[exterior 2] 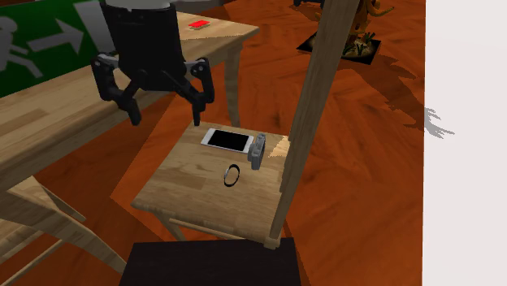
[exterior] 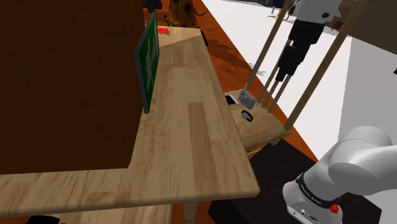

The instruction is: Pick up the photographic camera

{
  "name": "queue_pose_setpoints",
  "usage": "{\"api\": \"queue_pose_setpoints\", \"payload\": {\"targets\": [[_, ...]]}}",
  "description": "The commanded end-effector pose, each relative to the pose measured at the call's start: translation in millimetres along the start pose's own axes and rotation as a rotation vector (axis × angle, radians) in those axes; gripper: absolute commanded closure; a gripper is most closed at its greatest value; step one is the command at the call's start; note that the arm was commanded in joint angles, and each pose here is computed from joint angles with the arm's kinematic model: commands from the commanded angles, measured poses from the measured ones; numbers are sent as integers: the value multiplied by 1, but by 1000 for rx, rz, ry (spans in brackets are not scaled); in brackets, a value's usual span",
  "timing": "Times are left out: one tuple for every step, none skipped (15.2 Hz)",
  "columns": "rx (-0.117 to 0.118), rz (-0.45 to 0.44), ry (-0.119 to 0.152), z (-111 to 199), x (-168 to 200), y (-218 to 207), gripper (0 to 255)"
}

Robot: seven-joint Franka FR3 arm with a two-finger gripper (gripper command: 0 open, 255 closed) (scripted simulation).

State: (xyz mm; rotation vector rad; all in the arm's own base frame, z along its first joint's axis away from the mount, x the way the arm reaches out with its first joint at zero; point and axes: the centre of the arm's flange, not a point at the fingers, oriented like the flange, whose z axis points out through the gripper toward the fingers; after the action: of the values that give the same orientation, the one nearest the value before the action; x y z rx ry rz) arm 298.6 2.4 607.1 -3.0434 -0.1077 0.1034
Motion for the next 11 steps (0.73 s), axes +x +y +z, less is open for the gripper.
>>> {"api": "queue_pose_setpoints", "payload": {"targets": [[0,0,0,0,0,0,0],[-4,10,4,9,7,6,0],[-8,21,9,18,13,12,0],[-12,31,13,27,20,18,0],[-16,41,18,35,27,24,0],[-20,51,22,44,33,30,0],[-24,62,27,53,40,36,0],[-28,72,31,61,46,42,0],[-32,82,36,70,53,49,0],[-36,92,40,78,59,55,0],[-40,103,45,87,66,62,0]]}}
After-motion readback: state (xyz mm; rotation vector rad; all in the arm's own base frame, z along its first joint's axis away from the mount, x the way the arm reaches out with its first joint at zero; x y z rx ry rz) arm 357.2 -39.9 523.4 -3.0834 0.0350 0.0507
